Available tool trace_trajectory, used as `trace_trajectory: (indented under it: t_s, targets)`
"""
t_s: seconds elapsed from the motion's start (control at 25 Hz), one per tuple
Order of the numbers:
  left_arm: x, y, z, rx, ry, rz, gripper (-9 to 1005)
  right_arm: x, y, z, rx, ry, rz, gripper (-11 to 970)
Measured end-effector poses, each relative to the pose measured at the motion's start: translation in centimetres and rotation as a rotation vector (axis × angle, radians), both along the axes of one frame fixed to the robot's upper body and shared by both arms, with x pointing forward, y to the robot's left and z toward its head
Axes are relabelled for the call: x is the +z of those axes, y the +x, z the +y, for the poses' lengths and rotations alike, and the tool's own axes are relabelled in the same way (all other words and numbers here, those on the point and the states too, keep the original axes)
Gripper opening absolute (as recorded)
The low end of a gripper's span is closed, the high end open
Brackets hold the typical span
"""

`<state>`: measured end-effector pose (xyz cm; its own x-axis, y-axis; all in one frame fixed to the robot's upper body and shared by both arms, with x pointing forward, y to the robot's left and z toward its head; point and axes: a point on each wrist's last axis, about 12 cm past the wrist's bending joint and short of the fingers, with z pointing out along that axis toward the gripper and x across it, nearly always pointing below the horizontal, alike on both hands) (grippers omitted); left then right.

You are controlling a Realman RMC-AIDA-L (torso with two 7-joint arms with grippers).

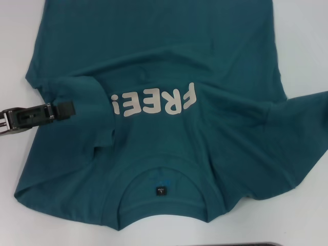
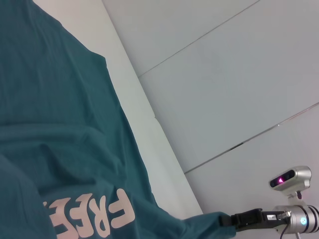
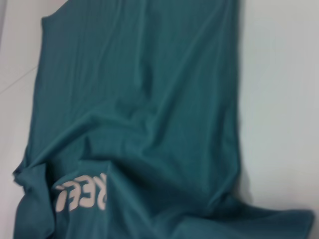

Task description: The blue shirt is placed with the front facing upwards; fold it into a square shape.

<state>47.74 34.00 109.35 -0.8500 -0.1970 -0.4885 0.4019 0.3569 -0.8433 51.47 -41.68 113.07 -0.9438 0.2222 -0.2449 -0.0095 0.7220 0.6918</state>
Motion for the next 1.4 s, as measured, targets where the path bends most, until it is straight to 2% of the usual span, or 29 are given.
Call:
trace_trajectory:
  t_s: [0.4, 0.8, 1.2, 1.4]
  targets:
    - [0.1, -0.1, 0.4, 0.03, -0.011, -0.007, 843, -0.1, 0.6, 2.6, 0.076, 0.075, -0.016, 21]
    - [0.1, -0.4, 0.7, 0.037, -0.015, -0.004, 843, -0.1, 0.2, 1.9, 0.061, 0.072, -0.011, 23]
    - [0.0, -0.5, 0.8, 0.042, -0.014, -0.001, 842, 0.1, 0.5, 2.4, 0.081, 0.074, -0.014, 24]
    - [0.0, -0.4, 0.8, 0.044, -0.012, -0.001, 842, 0.7, 0.8, 2.9, 0.093, 0.135, -0.063, 25]
